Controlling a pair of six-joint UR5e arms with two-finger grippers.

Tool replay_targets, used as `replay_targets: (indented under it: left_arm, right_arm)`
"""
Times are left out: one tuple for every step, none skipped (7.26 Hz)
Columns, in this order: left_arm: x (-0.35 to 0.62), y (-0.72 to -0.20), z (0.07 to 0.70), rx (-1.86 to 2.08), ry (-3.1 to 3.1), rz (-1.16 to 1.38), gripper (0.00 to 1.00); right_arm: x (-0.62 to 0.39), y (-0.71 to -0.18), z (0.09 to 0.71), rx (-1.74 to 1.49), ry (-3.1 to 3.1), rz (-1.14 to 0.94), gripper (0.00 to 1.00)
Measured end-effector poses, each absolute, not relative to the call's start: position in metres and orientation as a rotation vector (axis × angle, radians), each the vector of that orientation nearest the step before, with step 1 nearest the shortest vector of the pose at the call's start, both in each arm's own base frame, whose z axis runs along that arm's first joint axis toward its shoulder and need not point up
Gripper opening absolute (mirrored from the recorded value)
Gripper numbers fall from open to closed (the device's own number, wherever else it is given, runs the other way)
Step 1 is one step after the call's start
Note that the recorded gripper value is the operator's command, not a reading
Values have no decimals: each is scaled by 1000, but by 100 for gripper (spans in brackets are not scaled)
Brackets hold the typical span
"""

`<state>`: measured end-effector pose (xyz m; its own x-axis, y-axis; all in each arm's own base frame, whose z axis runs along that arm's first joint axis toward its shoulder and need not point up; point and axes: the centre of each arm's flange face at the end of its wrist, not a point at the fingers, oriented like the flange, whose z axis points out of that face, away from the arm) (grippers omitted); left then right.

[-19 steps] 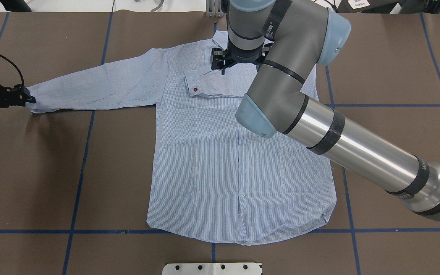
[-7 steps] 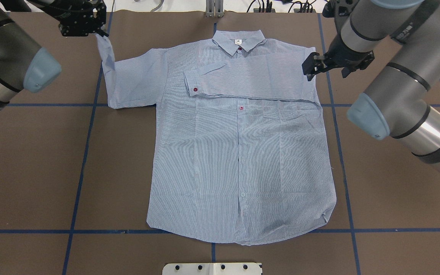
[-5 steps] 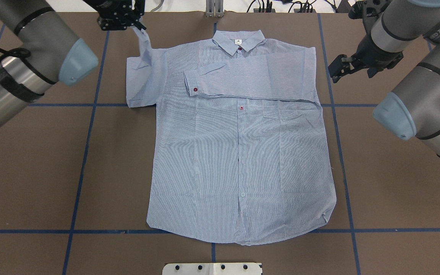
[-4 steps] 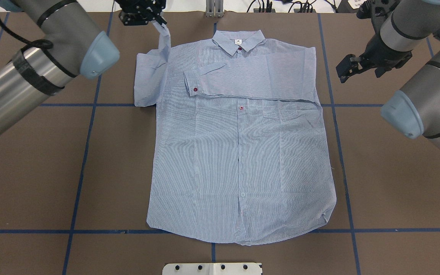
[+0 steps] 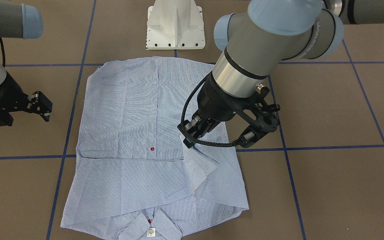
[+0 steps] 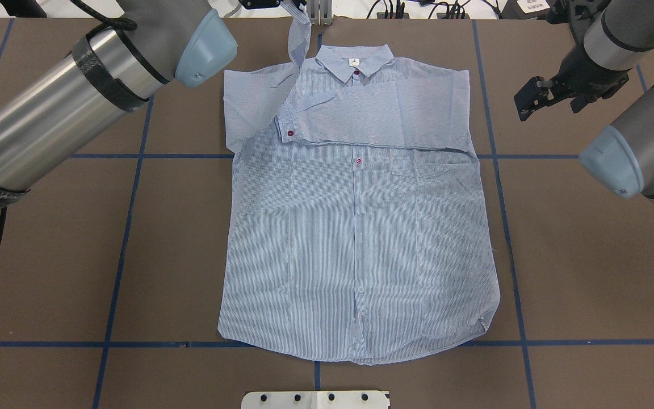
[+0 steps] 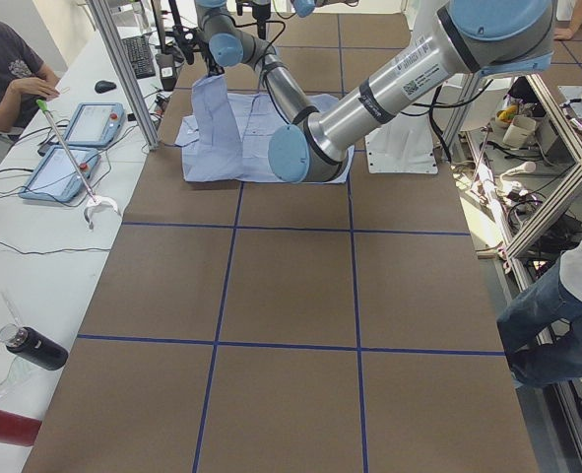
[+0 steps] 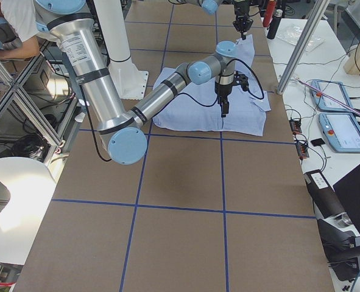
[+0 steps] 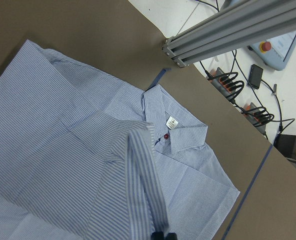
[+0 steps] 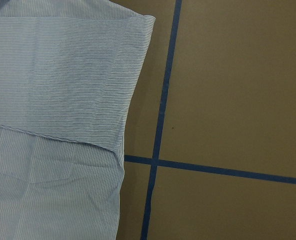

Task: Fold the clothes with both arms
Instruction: 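Fold the cuff toward the collar with the left gripper while the right arm draws back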

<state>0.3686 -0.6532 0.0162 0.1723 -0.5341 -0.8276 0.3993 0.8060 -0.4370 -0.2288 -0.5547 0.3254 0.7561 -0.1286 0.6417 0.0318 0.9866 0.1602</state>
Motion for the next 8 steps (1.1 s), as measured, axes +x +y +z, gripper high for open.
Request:
replay_targets:
  left_arm:
    - [376, -652, 6, -143, 1234, -671, 0]
    - [389, -649, 1, -158, 1231, -671, 0]
    - [403, -644, 2, -173, 1225, -663, 0]
    - [422, -636, 6, -188, 1215, -649, 0]
    - [451, -624, 12, -190, 1198, -637, 0]
    - [487, -610, 21, -171, 1184, -631, 0]
    - [526, -595, 31, -156, 1188, -623, 0]
    - [564, -577, 41, -150, 1208, -613, 0]
  right_arm:
    - [-228, -555, 325, 142, -708, -87, 100]
    - [-228, -555, 325, 143, -708, -87, 99]
    - [-228, -555, 326, 142, -707, -87, 99]
    - [-229, -555, 326, 141, -706, -85, 100]
    - [-229, -556, 327, 140, -704, -84, 99]
    - [-229, -557, 329, 136, -702, -83, 99]
    - [-229, -557, 330, 133, -701, -81, 100]
    - [-230, -558, 332, 130, -700, -78, 100]
